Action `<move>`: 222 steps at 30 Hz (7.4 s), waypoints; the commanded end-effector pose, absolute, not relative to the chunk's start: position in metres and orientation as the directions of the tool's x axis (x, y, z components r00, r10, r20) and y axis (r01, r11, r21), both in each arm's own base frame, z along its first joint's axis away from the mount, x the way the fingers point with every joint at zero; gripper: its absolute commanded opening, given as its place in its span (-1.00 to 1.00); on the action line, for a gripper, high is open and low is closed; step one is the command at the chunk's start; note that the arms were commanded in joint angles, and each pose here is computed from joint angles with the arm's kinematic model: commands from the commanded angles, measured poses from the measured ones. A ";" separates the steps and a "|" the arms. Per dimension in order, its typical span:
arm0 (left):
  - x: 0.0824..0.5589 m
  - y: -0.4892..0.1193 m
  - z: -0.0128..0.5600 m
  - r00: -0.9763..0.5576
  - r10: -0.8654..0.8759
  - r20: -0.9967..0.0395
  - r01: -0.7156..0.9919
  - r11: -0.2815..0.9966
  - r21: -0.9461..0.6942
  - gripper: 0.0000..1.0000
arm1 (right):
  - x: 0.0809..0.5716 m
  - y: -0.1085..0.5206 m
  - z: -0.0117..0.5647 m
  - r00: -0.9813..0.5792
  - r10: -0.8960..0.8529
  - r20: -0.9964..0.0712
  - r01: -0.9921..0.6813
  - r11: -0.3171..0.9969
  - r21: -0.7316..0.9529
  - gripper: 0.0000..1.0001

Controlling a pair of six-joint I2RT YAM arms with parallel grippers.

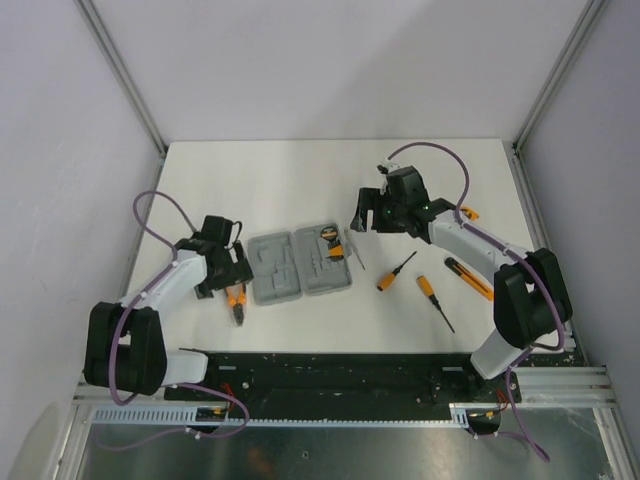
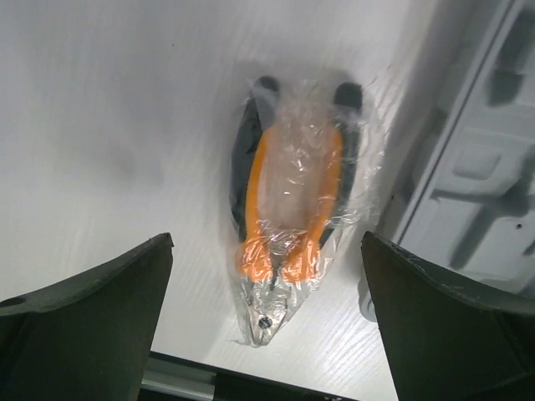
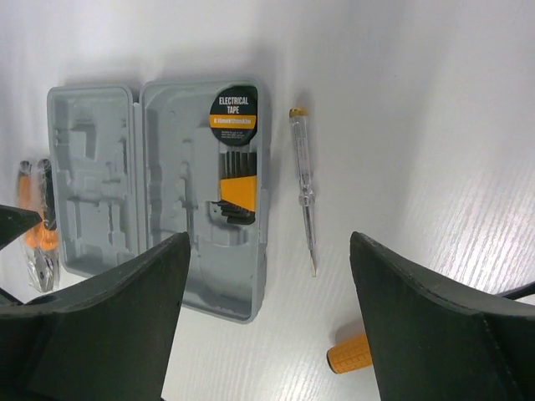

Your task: Pack the tool kit

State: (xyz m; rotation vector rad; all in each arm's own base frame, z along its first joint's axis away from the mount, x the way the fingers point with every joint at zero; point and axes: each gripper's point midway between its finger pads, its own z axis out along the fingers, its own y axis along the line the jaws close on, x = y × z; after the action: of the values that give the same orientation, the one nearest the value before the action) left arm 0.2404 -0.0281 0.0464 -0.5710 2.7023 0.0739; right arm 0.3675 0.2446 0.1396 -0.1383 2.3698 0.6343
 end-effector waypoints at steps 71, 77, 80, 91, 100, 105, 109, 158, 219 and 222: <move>0.269 -0.028 0.039 -0.829 -0.407 -0.384 -0.425 0.904 -0.040 -0.30 | 0.381 0.212 0.120 -0.817 0.160 -0.554 -0.149 0.869 0.471 0.48; 0.264 -0.020 0.024 -0.827 -0.435 -0.357 -0.462 0.887 -0.010 -0.38 | 0.383 0.208 0.119 -0.817 0.166 -0.552 -0.142 0.870 0.472 0.48; 0.260 -0.021 0.013 -0.831 -0.451 -0.326 -0.476 0.880 -0.003 -0.39 | 0.383 0.207 0.119 -0.817 0.168 -0.551 -0.139 0.870 0.472 0.48; 0.267 -0.027 0.012 -0.823 -0.462 -0.330 -0.475 0.879 -0.045 -0.94 | 0.386 0.201 0.119 -0.819 0.183 -0.544 -0.127 0.866 0.483 0.46; 0.287 -0.031 0.058 -0.794 -0.409 -0.450 -0.395 0.909 -0.130 -1.00 | 0.388 0.199 0.123 -0.814 0.197 -0.546 -0.124 0.860 0.494 0.45; 0.297 -0.042 0.094 -0.759 -0.423 -0.495 -0.362 0.906 -0.218 -1.00 | 0.387 0.199 0.123 -0.816 0.199 -0.543 -0.119 0.861 0.494 0.44; 0.304 -0.061 0.110 -0.746 -0.465 -0.476 -0.348 0.882 -0.317 -1.00 | 0.387 0.198 0.123 -0.816 0.198 -0.543 -0.119 0.862 0.493 0.43; 0.331 -0.092 0.082 -0.765 -0.426 -0.482 -0.425 0.897 -0.118 -0.04 | 0.387 0.196 0.122 -0.826 0.217 -0.521 -0.103 0.849 0.518 0.37; 0.318 -0.067 -0.010 -0.854 -0.420 -0.306 -0.436 0.900 -0.018 -1.00 | 0.336 0.306 0.077 -0.788 -0.148 -0.598 -0.438 0.817 0.375 0.21; 0.312 -0.071 -0.012 -0.872 -0.415 -0.261 -0.426 0.905 -0.017 -1.00 | 0.336 0.308 0.077 -0.782 -0.152 -0.604 -0.443 0.817 0.369 0.20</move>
State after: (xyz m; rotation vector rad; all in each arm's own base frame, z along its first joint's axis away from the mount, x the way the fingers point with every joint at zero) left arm 0.3700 -0.0760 0.0404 -0.6358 2.5333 -0.0338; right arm 0.3309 0.3062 0.0780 -0.4322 2.4530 0.7110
